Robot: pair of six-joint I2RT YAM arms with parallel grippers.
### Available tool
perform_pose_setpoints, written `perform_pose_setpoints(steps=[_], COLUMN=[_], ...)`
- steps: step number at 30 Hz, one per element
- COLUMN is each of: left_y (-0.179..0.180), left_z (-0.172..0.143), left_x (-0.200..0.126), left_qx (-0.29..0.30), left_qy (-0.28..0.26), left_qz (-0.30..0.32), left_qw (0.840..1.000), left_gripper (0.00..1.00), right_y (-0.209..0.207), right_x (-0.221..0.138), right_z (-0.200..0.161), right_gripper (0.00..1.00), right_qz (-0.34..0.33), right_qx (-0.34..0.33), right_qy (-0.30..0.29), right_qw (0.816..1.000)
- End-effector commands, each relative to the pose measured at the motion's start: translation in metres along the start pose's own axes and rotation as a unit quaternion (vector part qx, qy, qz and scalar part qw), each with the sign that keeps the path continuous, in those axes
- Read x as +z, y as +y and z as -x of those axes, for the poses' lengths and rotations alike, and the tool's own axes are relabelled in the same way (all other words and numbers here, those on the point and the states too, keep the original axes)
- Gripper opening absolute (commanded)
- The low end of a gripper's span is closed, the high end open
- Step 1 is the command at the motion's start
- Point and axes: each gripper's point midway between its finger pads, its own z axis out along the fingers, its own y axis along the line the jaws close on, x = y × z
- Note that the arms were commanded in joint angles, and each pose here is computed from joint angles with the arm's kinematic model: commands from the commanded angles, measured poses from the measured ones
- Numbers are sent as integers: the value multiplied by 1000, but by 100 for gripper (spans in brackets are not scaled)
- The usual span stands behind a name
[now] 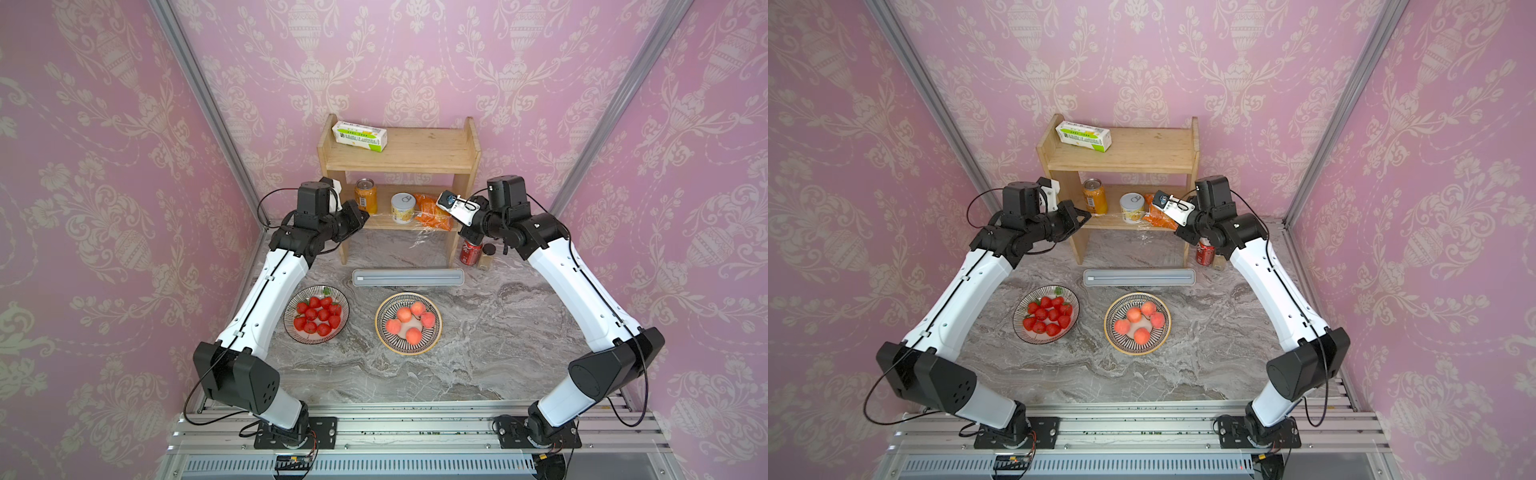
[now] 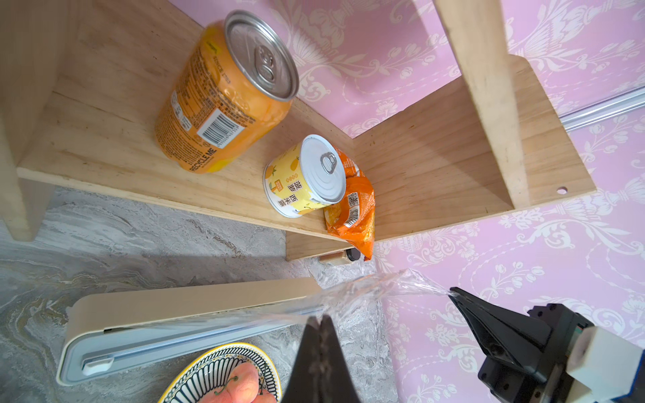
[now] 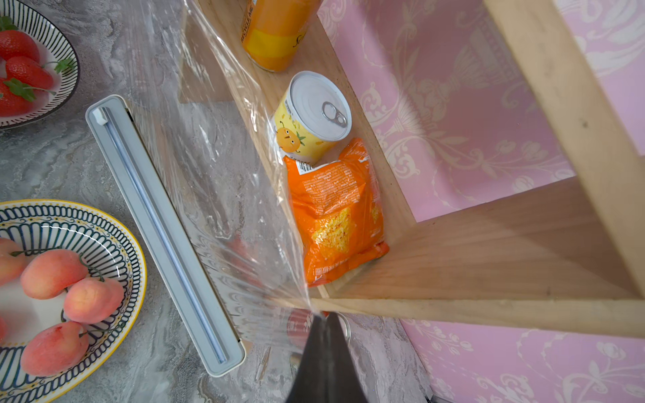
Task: Wrap the plate with plastic wrap
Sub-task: Pull the plastic wrap from the plastic wrap cutting box.
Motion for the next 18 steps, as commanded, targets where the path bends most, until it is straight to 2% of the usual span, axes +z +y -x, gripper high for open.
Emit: perform_pose_setpoints(steps=[1, 18], left_y=[-32, -47], left_z=[20, 24], left_x=[-25, -31], left_qx=[32, 45], left_qy=[-46, -56], left_qz=[-30, -38], left_qw=[998, 997], left_gripper=[0, 0], right_y=[-24, -30], right_x=[-31, -41], right_z=[29, 36], right_gripper=[0, 0], right_qz=[-47, -59], right_qx=[-8, -9], right_qy=[-42, -51], right_qw=[998, 997])
